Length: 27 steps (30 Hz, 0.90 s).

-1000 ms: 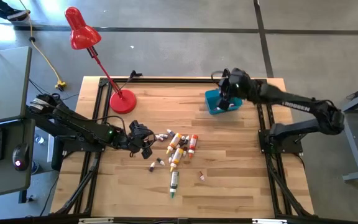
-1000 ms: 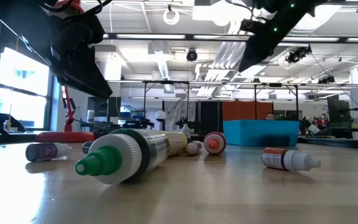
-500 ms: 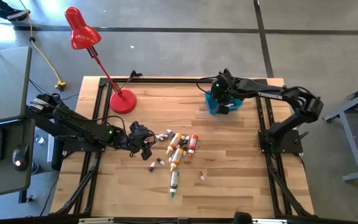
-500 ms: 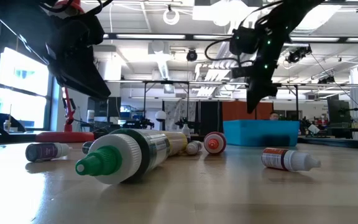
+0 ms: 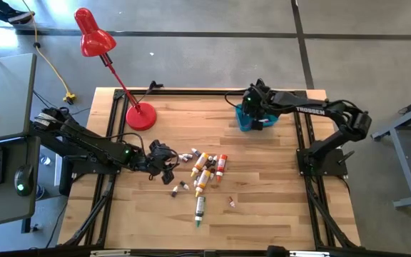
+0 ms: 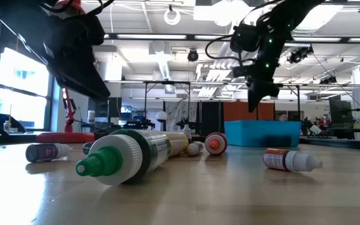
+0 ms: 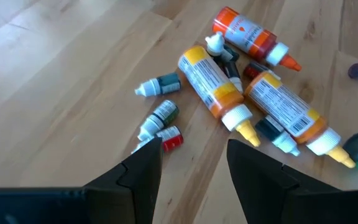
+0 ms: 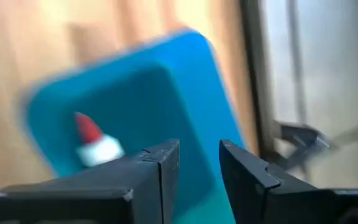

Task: Pick & Place food coloring
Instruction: Put the big red food coloring bottle into the blue bin

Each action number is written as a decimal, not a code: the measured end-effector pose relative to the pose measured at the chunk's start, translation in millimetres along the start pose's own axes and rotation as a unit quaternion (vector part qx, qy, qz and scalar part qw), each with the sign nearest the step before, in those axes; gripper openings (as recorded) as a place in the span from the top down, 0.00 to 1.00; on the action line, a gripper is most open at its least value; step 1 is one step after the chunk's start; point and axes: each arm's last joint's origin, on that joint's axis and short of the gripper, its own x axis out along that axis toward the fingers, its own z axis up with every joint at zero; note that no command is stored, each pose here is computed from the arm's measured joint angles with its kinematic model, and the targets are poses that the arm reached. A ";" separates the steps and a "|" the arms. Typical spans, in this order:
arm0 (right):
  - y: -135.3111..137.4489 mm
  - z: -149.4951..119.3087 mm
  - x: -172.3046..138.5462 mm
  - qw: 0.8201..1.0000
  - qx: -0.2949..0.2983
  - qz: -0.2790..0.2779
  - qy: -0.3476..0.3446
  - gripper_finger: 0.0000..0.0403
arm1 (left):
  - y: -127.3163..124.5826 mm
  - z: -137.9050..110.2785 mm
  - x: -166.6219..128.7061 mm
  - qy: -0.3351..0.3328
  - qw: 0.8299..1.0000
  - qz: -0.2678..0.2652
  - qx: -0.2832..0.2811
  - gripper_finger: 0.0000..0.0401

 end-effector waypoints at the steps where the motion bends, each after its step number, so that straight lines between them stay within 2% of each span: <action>1: 0.7 0.8 0.0 1.000 0.000 0.016 -0.010 0.75 | -0.1 0.0 0.0 0.001 1.000 -0.001 0.000 0.55; 7: -1.8 -1.9 1.4 0.997 0.031 0.067 -0.024 0.74 | -0.2 -0.1 0.0 0.002 1.000 -0.003 0.000 0.55; 15: -5.2 -14.7 7.2 0.995 0.043 0.087 0.004 0.59 | -0.6 -0.4 0.0 0.007 1.000 -0.009 -0.013 0.55; 20: 6.7 -28.9 22.2 0.993 0.020 0.116 0.011 0.51 | -0.6 -0.3 0.0 0.006 1.000 -0.009 -0.015 0.55; 27: 21.2 -39.0 36.4 0.993 -0.018 0.118 -0.005 0.51 | -0.5 -0.3 0.0 0.006 1.000 -0.008 -0.015 0.55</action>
